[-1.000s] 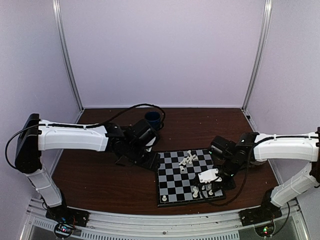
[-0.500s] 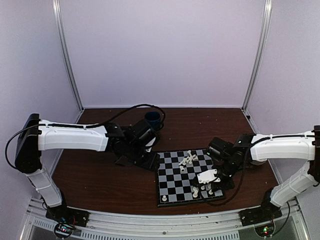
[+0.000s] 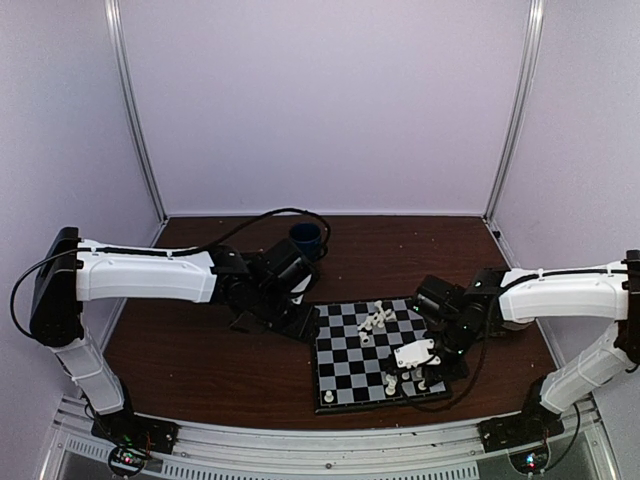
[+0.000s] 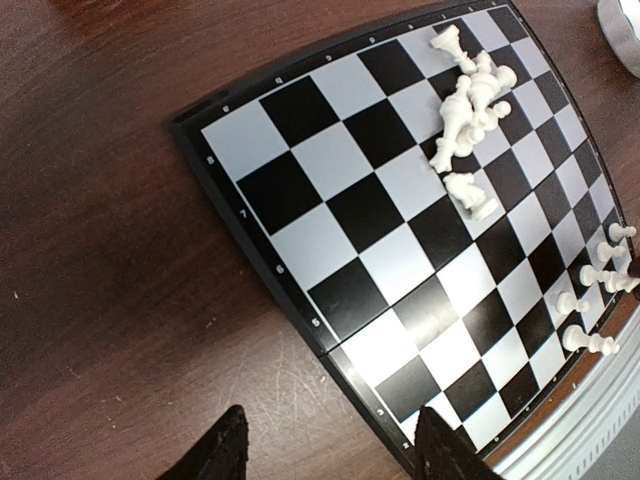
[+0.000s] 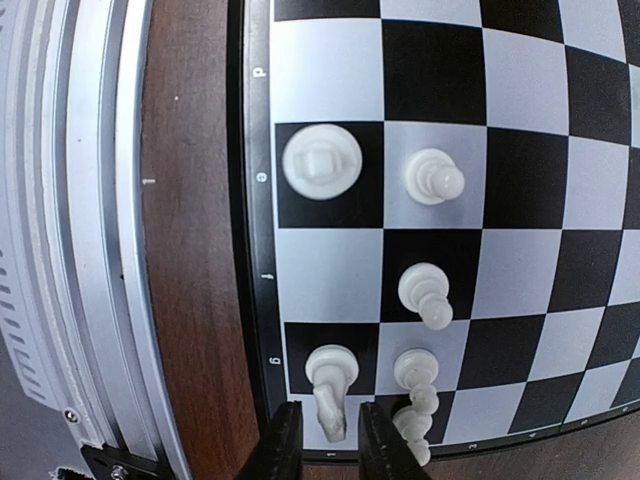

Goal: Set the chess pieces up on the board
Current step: Place the knight at g1, then pick up the pawn from the chessboard, then place the pawn at d2.

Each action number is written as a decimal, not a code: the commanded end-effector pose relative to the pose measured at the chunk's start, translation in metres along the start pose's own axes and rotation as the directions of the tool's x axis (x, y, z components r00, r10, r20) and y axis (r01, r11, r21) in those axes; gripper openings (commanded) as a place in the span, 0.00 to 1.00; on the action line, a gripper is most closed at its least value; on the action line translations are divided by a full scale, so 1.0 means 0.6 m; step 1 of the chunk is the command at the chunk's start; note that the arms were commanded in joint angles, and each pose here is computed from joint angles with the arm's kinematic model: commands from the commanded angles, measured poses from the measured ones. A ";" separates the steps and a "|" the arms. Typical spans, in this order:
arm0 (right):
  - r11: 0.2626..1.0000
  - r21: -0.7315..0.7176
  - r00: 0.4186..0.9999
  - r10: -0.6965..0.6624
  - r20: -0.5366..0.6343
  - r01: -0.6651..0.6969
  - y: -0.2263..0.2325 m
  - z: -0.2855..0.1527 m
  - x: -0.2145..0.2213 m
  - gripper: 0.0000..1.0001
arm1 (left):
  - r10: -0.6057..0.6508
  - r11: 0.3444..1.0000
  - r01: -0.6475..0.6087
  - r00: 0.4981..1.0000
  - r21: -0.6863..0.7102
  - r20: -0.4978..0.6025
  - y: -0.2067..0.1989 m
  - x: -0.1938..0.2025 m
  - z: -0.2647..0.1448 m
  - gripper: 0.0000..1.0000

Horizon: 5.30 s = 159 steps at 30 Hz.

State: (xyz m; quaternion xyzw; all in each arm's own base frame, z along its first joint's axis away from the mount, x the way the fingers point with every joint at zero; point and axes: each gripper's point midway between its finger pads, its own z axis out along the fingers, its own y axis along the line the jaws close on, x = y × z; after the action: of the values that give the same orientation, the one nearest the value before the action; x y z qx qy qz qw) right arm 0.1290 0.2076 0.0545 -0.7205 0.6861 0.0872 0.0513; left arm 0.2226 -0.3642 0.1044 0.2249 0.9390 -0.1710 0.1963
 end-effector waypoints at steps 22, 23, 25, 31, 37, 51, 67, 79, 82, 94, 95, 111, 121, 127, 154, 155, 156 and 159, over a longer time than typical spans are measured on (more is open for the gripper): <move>0.916 0.200 0.908 0.274 0.318 -0.347 -0.173 -0.136 -0.009 0.24 | 0.117 0.987 -0.123 0.991 0.099 0.067 -0.113 -0.073 0.017 0.56; 0.914 0.203 0.906 0.275 0.322 -0.350 -0.188 -0.140 -0.018 0.24 | 0.117 0.988 -0.123 0.991 0.094 0.070 -0.111 -0.074 0.016 0.56; 0.920 0.175 0.907 0.286 0.308 -0.350 -0.206 -0.132 -0.031 0.24 | 0.107 0.991 -0.112 0.992 0.079 0.069 -0.104 -0.071 0.012 0.56; 0.936 0.093 0.910 0.303 0.283 -0.341 -0.255 -0.101 -0.071 0.31 | 0.064 0.997 -0.067 0.994 0.033 0.085 -0.068 -0.049 -0.008 0.56; 0.950 0.028 0.932 0.299 0.204 -0.311 -0.284 -0.054 -0.091 0.28 | 0.032 0.999 -0.029 0.995 -0.038 0.091 -0.015 -0.014 -0.024 0.56; 0.958 0.012 0.951 0.282 0.126 -0.286 -0.286 -0.001 -0.105 0.26 | 0.000 0.998 0.008 0.994 -0.068 0.109 0.019 0.001 -0.040 0.57; 0.960 0.012 0.952 0.275 0.131 -0.279 -0.271 -0.014 -0.109 0.05 | -0.001 0.998 0.008 0.994 -0.065 0.110 0.016 -0.003 -0.038 0.57; 0.976 -0.008 0.952 0.212 0.219 -0.215 -0.169 -0.090 -0.112 0.05 | 0.010 0.998 -0.003 0.994 -0.069 0.107 0.013 -0.008 -0.032 0.57; 0.990 -0.014 0.964 0.137 0.227 -0.137 -0.125 -0.084 -0.121 0.05 | 0.016 0.997 -0.008 0.994 -0.071 0.109 0.011 -0.012 -0.030 0.57; 1.000 -0.020 0.991 -0.006 0.133 0.009 -0.081 -0.034 -0.145 0.05 | -0.017 0.994 0.032 0.990 -0.106 0.139 0.027 -0.014 -0.043 0.57; 1.000 -0.024 0.992 -0.012 0.127 0.015 -0.081 -0.031 -0.149 0.05 | -0.024 0.993 0.041 0.989 -0.114 0.147 0.031 -0.013 -0.046 0.58; 0.996 -0.031 0.996 -0.087 0.036 0.088 -0.069 0.003 -0.171 0.05 | -0.046 0.986 0.073 0.983 -0.149 0.179 0.056 -0.011 -0.067 0.59; 0.991 -0.061 0.993 -0.117 0.018 0.118 -0.053 0.014 -0.167 0.06 | -0.035 0.988 0.060 0.984 -0.142 0.173 0.049 -0.015 -0.064 0.59; 0.988 -0.088 0.992 -0.127 0.013 0.128 -0.043 0.021 -0.165 0.06 | -0.036 0.988 0.060 0.985 -0.144 0.166 0.050 -0.012 -0.061 0.59; 0.991 -0.074 0.993 -0.114 0.007 0.115 -0.047 0.039 -0.168 0.12 | -0.041 0.988 0.062 0.989 -0.139 0.144 0.049 -0.003 -0.047 0.59; 0.991 -0.074 0.993 -0.115 0.008 0.115 -0.046 0.038 -0.168 0.13 | -0.042 0.988 0.063 0.989 -0.139 0.145 0.049 -0.003 -0.048 0.59; 0.991 -0.072 0.993 -0.115 0.012 0.116 -0.046 0.036 -0.169 0.14 | -0.042 0.988 0.062 0.989 -0.139 0.143 0.049 -0.003 -0.047 0.59; 0.991 -0.065 0.993 -0.115 0.024 0.116 -0.045 0.027 -0.171 0.18 | -0.041 0.989 0.061 0.989 -0.138 0.140 0.049 -0.002 -0.045 0.59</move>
State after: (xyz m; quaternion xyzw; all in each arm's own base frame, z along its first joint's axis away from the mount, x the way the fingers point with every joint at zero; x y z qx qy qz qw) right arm 0.1518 0.3121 0.0527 -0.7606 0.6382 0.1154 0.0304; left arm 0.2279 -0.3265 0.1251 0.1785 0.9375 -0.1194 0.2740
